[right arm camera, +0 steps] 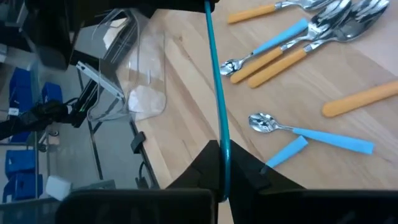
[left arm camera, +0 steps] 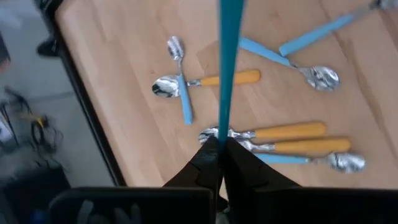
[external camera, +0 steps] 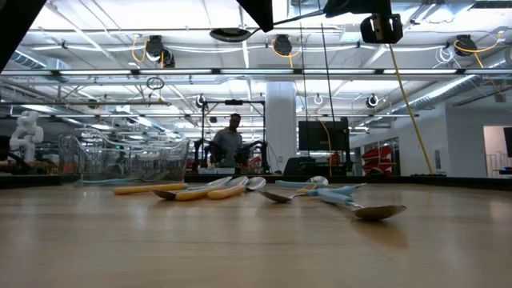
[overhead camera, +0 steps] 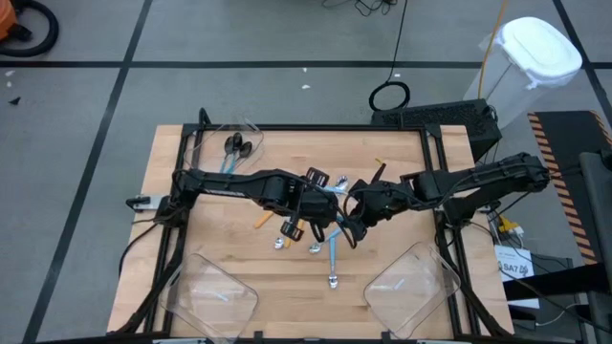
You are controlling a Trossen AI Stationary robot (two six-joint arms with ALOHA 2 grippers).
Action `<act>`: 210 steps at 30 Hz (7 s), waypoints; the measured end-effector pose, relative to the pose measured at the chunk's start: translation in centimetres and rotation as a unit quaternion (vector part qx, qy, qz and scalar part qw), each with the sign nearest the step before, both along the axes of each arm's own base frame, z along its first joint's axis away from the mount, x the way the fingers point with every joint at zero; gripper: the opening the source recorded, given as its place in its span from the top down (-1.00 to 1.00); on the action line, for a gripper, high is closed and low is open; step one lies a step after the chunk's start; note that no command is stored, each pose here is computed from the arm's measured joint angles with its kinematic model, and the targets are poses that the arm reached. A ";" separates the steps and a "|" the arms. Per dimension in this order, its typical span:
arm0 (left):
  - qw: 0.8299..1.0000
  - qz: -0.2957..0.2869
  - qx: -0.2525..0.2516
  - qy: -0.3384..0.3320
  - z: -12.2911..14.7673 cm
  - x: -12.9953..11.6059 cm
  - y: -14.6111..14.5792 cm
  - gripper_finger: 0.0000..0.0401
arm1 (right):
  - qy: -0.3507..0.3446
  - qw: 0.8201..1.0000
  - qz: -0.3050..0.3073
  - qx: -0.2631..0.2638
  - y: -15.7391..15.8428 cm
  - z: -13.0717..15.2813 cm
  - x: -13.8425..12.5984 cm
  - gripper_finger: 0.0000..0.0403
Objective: Sort silverware by color (type)
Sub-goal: Put the blue spoon into the top left transparent bin
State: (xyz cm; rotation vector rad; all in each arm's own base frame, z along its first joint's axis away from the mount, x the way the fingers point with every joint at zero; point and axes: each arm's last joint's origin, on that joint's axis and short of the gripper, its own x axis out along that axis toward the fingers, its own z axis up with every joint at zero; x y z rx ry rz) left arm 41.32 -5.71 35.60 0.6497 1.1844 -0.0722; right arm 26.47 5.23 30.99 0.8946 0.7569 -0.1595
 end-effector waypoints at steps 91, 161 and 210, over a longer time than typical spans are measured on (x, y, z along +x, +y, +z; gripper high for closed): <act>0.592 0.305 -0.316 -0.675 17.5 -2.8 4.0 0.37 | -0.260 0.852 -0.145 -0.431 -2.5 16.0 -3.1 0.99; 0.741 0.499 -0.213 -0.396 13.3 -10.8 14.9 0.94 | -0.122 0.896 -0.030 -0.426 -4.1 13.9 -9.3 0.53; 0.740 0.612 -0.236 -0.150 6.5 -15.6 28.3 0.94 | -0.011 0.934 0.235 -0.269 -3.2 11.0 -13.6 1.00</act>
